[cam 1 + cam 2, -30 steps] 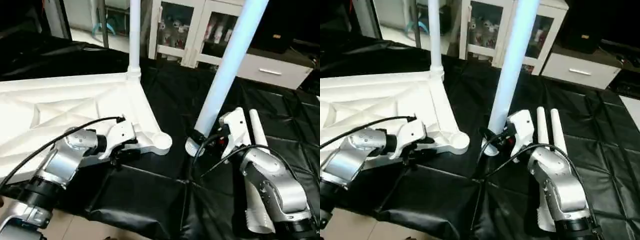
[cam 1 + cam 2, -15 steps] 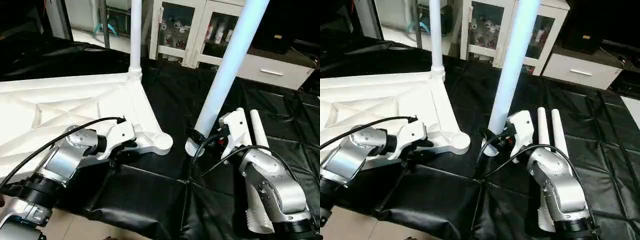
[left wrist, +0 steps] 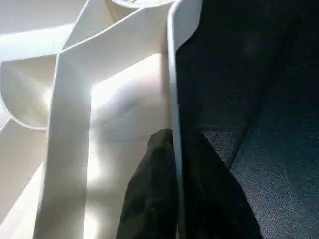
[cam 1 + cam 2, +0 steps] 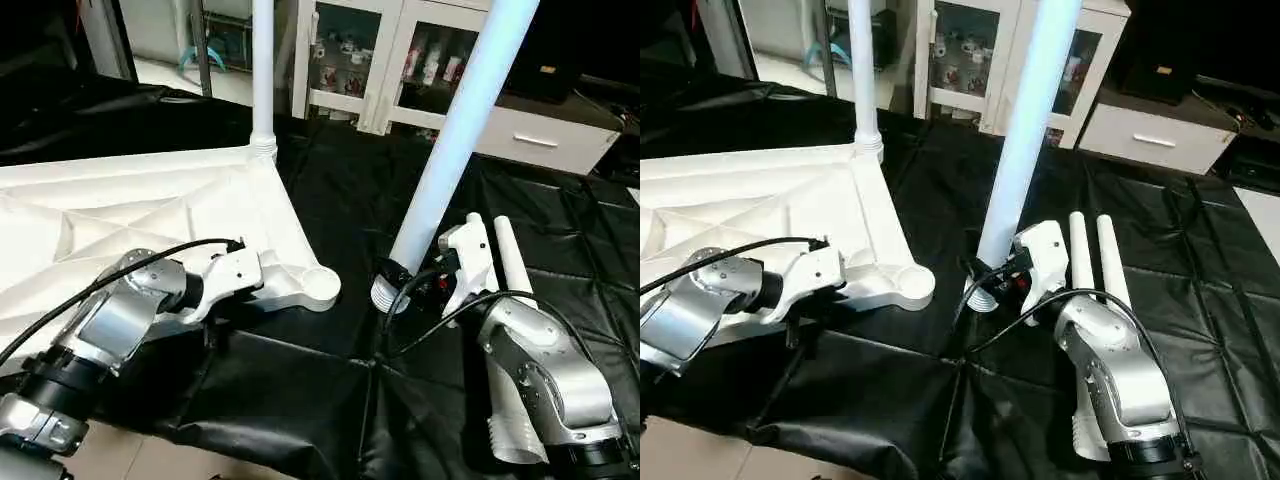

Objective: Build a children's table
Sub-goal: Rotate table base, then insert table leg to table base

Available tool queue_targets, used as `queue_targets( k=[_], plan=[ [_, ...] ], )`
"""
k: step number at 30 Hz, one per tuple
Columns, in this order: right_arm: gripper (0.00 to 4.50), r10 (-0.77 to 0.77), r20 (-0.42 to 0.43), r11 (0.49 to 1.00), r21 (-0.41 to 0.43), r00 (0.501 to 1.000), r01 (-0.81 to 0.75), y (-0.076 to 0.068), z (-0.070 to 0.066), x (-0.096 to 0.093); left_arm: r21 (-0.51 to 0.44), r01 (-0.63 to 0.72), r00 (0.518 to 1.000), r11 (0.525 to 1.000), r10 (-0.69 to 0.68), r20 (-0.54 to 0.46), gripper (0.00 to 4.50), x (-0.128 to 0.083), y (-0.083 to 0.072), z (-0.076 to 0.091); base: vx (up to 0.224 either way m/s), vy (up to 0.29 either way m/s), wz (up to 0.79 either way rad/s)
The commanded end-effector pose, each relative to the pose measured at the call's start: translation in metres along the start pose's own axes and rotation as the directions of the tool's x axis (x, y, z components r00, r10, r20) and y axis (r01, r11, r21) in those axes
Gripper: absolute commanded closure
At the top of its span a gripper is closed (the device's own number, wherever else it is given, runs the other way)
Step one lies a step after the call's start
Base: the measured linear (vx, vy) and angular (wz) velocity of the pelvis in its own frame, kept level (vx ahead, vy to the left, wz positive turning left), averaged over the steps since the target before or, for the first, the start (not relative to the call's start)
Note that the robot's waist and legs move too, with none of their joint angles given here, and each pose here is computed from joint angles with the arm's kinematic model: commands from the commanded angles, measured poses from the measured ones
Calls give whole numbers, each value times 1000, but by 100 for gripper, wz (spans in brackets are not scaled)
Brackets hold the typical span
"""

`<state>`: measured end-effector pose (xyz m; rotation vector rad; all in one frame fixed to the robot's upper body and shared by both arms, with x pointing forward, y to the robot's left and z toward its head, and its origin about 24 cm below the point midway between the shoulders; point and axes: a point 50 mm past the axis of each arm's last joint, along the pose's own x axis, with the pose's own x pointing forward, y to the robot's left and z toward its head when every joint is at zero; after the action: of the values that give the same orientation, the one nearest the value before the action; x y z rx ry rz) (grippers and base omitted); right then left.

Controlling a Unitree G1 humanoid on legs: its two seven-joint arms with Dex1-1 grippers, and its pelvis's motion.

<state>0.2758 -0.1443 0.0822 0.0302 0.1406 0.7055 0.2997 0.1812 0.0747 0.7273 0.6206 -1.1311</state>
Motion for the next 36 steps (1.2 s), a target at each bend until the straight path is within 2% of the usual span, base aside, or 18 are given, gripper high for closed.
queue_targets(
  k=[1,8,10,11,13,16,18,24,25,30,31,36],
  plan=[
    [263,-14,20,1000,1,1000,14,-2,4,-1,8,26,998,1000,-25,-57,446,9,-10,-12,0,0,0],
    [263,-22,43,999,37,999,21,0,5,0,135,65,998,989,-61,-35,448,24,-26,-13,0,0,0],
    [263,-29,64,998,53,998,25,1,8,1,177,102,993,979,-110,37,448,35,-37,-6,0,0,0],
    [263,-29,64,998,53,998,25,1,8,1,177,102,993,979,-110,37,448,35,-37,-6,0,0,0],
    [263,-36,81,997,66,996,30,0,10,0,221,116,981,968,-146,126,448,42,-42,7,0,0,0],
    [263,-36,82,997,67,996,31,0,11,0,238,117,977,964,-155,148,448,43,-43,11,0,0,0],
    [263,-2,89,997,80,996,-5,3,13,-2,275,112,975,955,-158,155,448,44,-39,16,0,0,0],
    [264,94,99,990,96,991,-104,13,18,0,293,104,971,950,-162,178,450,42,-31,23,0,0,0],
    [264,127,78,986,96,989,-134,15,17,4,293,113,962,950,-178,206,450,43,-30,29,0,0,0],
    [264,143,36,986,84,989,-145,15,14,9,281,120,953,952,-190,236,450,46,-30,34,0,0,0],
    [264,140,-10,988,67,990,-139,13,11,14,260,136,940,956,-208,271,450,47,-31,40,0,0,0],
    [264,173,-59,982,88,983,-168,14,8,24,250,165,931,954,-234,281,450,47,-29,43,0,0,0]
  ],
)
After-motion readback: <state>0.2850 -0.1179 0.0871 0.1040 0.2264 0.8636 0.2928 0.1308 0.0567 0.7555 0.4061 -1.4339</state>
